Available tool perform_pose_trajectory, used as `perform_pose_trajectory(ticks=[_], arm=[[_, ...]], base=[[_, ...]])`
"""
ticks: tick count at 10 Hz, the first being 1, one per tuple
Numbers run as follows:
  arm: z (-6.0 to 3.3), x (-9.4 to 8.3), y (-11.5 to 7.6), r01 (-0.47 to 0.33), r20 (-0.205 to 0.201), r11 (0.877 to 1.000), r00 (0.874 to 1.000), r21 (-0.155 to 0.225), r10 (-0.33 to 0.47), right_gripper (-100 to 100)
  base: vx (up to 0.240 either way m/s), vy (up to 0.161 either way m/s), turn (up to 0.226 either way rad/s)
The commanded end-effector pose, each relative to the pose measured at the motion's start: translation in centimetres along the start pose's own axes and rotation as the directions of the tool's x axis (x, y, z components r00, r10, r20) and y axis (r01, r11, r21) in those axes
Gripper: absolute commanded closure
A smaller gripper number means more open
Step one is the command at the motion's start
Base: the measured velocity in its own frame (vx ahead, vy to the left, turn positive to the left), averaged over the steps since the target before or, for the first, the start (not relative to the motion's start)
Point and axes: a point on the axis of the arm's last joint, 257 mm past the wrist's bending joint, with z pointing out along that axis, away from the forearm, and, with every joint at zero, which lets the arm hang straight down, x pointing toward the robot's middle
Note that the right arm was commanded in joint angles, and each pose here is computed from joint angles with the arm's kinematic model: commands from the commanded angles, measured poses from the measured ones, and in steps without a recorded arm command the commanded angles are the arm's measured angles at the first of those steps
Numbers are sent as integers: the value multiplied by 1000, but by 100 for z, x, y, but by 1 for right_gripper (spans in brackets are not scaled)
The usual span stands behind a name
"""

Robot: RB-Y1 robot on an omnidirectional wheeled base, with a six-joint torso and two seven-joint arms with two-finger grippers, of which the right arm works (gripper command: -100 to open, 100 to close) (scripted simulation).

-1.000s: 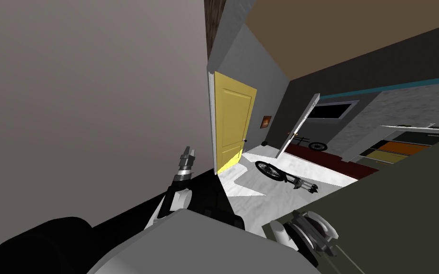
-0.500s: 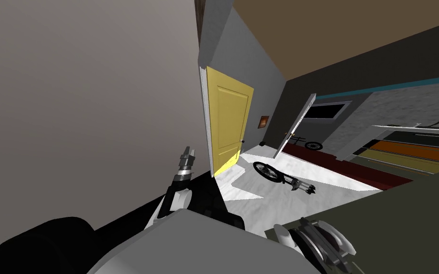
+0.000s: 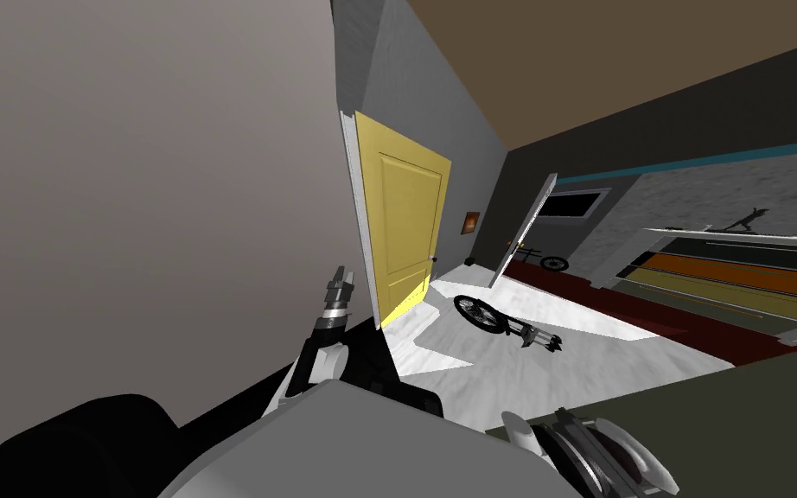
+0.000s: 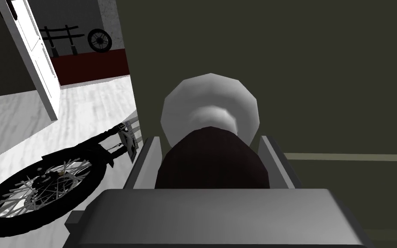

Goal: Push the door open

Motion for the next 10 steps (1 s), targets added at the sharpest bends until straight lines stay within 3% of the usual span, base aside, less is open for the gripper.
perform_pose_trajectory(ticks=[1,6,10], arm=[[51,15,119,2,-4,1000,1000,-26,-2,100],[153,37,462,3,-10,995,1000,-104,-4,100],[213,42,861,3,-11,981,1000,-195,-5,100]], base=[[90,-113,-29],[115,-169,-43],[154,-174,-63]])
